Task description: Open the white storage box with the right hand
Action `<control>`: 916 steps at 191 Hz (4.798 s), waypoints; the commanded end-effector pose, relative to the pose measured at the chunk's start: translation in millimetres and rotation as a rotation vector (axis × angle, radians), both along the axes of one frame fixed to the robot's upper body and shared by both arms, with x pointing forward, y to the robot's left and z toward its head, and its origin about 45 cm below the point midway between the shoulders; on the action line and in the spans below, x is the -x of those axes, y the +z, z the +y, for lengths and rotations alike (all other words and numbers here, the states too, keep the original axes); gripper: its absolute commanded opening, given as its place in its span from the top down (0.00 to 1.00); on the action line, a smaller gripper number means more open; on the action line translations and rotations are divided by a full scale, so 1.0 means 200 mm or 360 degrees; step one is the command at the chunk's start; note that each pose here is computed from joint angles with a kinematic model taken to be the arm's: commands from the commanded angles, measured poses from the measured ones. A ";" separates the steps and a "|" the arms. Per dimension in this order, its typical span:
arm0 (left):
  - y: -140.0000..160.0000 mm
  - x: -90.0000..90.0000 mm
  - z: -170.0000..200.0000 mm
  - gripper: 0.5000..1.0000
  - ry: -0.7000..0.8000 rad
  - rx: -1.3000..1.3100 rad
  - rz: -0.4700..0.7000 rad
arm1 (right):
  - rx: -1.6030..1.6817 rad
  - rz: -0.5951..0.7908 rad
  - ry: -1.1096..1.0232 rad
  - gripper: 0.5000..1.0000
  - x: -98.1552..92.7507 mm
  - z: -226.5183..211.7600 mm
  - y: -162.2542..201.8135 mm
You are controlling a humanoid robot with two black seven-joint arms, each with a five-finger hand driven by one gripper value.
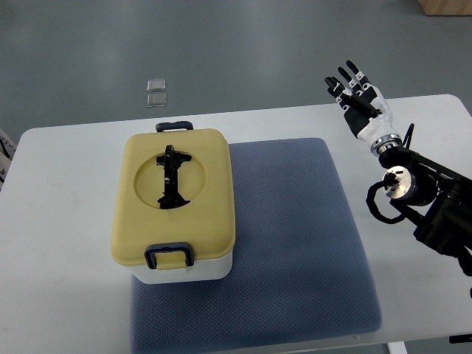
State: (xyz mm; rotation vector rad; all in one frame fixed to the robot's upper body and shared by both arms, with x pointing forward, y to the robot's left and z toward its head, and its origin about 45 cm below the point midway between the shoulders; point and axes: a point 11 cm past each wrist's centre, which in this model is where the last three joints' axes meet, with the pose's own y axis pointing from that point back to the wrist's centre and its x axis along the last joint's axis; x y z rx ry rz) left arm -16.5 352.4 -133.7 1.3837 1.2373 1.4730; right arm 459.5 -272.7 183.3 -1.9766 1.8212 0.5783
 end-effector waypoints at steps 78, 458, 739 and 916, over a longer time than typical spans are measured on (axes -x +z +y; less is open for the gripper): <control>0.00 0.00 0.00 0.00 -0.0001 0.0001 0.0000 | 0.0010 0.0001 -0.0013 0.14 0.00 -0.02 0.00; 0.00 0.00 0.00 0.00 0.0000 -0.0001 0.0000 | 0.1871 -0.1080 0.1216 0.15 -0.08 0.44 1.12; 0.00 0.00 0.00 0.00 -0.0001 0.0001 0.0000 | 0.3062 -0.1802 0.2355 0.40 0.40 1.44 0.95; 0.00 0.00 0.00 0.00 0.0000 -0.0001 0.0000 | 0.2966 -0.1849 0.2331 0.69 0.43 1.44 0.90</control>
